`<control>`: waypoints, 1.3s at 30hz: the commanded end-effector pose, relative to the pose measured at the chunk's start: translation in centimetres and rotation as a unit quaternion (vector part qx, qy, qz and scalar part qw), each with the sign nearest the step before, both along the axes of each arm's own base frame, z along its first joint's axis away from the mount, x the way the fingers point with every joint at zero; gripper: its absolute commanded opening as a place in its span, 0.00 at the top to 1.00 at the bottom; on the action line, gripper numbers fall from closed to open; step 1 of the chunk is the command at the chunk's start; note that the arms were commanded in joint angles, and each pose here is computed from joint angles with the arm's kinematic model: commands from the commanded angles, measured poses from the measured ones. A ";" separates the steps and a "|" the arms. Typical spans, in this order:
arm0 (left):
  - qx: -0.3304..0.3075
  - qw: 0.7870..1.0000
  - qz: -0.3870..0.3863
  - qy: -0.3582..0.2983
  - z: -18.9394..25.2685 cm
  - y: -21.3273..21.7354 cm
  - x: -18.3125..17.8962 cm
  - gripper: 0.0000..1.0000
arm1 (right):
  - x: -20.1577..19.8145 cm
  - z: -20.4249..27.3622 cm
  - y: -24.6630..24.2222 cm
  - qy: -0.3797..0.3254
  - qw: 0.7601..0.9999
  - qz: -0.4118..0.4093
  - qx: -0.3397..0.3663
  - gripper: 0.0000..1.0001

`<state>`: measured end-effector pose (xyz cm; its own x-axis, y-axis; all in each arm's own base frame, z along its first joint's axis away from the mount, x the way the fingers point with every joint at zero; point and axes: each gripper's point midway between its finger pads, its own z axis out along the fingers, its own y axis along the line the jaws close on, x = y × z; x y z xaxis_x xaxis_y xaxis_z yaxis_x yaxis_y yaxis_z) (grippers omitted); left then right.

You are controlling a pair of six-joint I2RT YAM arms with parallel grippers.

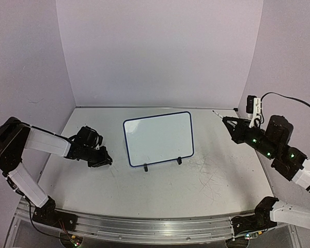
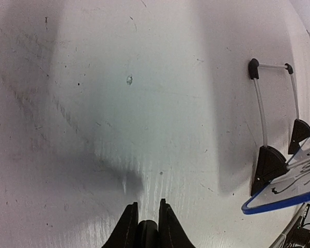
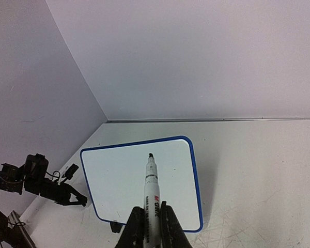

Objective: Write a sentence on the whiteboard
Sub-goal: Place the pen cap at the center of the board.

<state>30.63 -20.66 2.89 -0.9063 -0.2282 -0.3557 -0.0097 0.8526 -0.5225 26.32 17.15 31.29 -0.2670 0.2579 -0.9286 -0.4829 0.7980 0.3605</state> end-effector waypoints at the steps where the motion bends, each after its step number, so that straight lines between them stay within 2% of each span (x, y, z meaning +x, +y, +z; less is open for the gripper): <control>1: 0.009 1.000 -0.015 0.000 0.1 -0.2 1.0 0.84 | -0.5 1.2 -0.6 -0.006 1.000 -0.007 0.015 1.00; 4: 0.028 1.000 -0.008 -0.002 -0.1 0.7 1.0 0.82 | -0.7 1.0 -1.2 0.001 1.000 -0.019 0.009 1.00; 10: 0.042 0.999 -0.006 -0.006 -0.2 1.2 0.9 0.70 | -0.6 -0.1 -0.8 0.022 1.000 -0.011 -0.002 1.00; 13: 0.046 0.999 -0.002 -0.011 0.1 1.5 1.0 0.69 | -0.7 -0.4 -0.6 0.028 1.000 -0.005 0.000 1.00; 17: 0.057 0.998 0.012 -0.038 1.6 2.3 1.3 0.66 | -0.7 -0.4 -0.5 0.030 1.000 -0.004 0.002 1.00; 20: 0.070 0.996 0.018 -0.059 3.1 2.9 1.6 0.60 | -0.4 -0.5 -0.7 0.036 0.999 -0.013 -0.002 1.00; 27: 0.099 0.990 0.032 -0.094 5.7 4.2 2.2 0.51 | 0.6 -2.5 -0.6 0.078 0.996 -0.027 -0.023 1.00; 34: 0.073 0.988 0.041 -0.127 8.7 3.9 2.4 0.23 | 2.1 -5.9 0.2 0.151 0.985 -0.035 -0.074 1.00; 39: 0.061 0.986 0.039 -0.149 10.6 3.6 2.9 0.15 | 2.0 -6.9 0.3 0.161 0.983 -0.033 -0.077 1.00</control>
